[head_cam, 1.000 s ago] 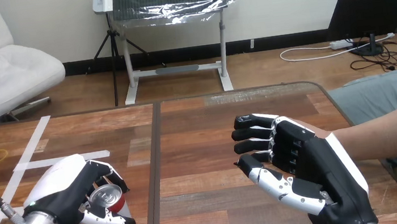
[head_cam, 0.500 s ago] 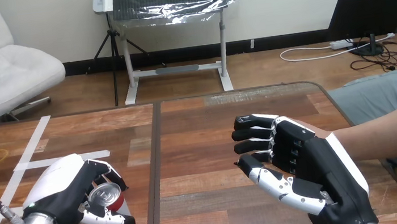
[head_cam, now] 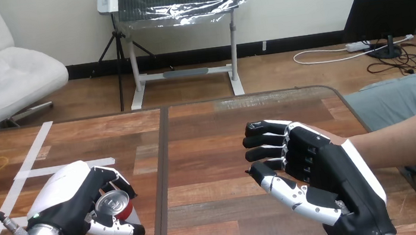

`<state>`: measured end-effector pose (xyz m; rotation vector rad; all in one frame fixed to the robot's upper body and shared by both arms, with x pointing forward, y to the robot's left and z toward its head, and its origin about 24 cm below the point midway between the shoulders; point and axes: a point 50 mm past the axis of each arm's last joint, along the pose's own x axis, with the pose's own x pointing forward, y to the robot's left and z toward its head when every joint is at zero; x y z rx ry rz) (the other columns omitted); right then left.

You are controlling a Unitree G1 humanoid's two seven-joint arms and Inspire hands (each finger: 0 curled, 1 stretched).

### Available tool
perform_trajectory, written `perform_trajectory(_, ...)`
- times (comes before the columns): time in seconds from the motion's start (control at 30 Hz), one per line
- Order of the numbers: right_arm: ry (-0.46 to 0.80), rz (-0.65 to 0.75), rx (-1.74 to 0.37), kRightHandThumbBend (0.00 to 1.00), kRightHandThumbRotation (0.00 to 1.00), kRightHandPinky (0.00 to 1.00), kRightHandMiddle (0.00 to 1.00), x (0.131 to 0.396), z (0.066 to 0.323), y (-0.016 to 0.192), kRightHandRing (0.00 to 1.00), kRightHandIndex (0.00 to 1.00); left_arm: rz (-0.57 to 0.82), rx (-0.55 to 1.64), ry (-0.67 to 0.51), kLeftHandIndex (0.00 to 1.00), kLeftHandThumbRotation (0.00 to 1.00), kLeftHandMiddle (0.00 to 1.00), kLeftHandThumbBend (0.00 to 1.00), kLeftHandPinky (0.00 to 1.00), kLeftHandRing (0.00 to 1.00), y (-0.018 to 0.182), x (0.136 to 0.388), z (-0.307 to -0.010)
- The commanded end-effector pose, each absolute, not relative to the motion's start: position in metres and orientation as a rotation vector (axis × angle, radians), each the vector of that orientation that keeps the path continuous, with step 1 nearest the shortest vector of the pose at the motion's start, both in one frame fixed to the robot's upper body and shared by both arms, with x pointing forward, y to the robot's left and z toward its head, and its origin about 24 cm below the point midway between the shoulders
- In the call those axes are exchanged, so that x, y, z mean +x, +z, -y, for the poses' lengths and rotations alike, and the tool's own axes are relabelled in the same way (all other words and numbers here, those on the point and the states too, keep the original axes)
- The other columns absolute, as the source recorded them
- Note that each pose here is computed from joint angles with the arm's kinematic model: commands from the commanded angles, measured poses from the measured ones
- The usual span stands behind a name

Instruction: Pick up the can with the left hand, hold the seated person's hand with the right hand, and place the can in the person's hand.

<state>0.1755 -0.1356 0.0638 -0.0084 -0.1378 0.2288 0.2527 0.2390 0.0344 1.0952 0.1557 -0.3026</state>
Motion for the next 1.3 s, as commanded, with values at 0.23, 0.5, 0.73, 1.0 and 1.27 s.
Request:
perform_trajectory(0.23, 0.238, 0.227, -0.003, 0.46, 0.0, 0.59, 0.69, 0.182, 0.135, 0.081, 0.66, 0.7, -0.008, 1.083, -0.236, 0.53, 0.0, 0.5, 0.66, 0.42, 0.45, 0.055, 0.264, -0.235)
perform_trajectory(0.5, 0.236, 0.226, -0.008, 0.46, 0.0, 0.59, 0.69, 0.182, 0.135, 0.081, 0.66, 0.7, 0.025, 1.049, -0.219, 0.53, 0.0, 0.49, 0.66, 0.4, 0.44, 0.059, 0.263, -0.232)
perform_trajectory(0.73, 0.232, 0.228, -0.008, 0.46, 0.0, 0.59, 0.7, 0.183, 0.135, 0.082, 0.66, 0.7, 0.062, 1.021, -0.225, 0.52, 0.0, 0.49, 0.65, 0.38, 0.42, 0.065, 0.262, -0.227)
perform_trajectory(1.0, 0.224, 0.229, -0.005, 0.47, 0.0, 0.59, 0.71, 0.183, 0.134, 0.083, 0.67, 0.71, 0.106, 1.014, -0.238, 0.52, 0.0, 0.48, 0.63, 0.36, 0.4, 0.072, 0.262, -0.221)
perform_trajectory(1.27, 0.214, 0.233, 0.012, 0.46, 0.0, 0.6, 0.73, 0.184, 0.136, 0.084, 0.68, 0.73, 0.165, 1.004, -0.26, 0.51, 0.0, 0.47, 0.62, 0.34, 0.39, 0.081, 0.262, -0.214)
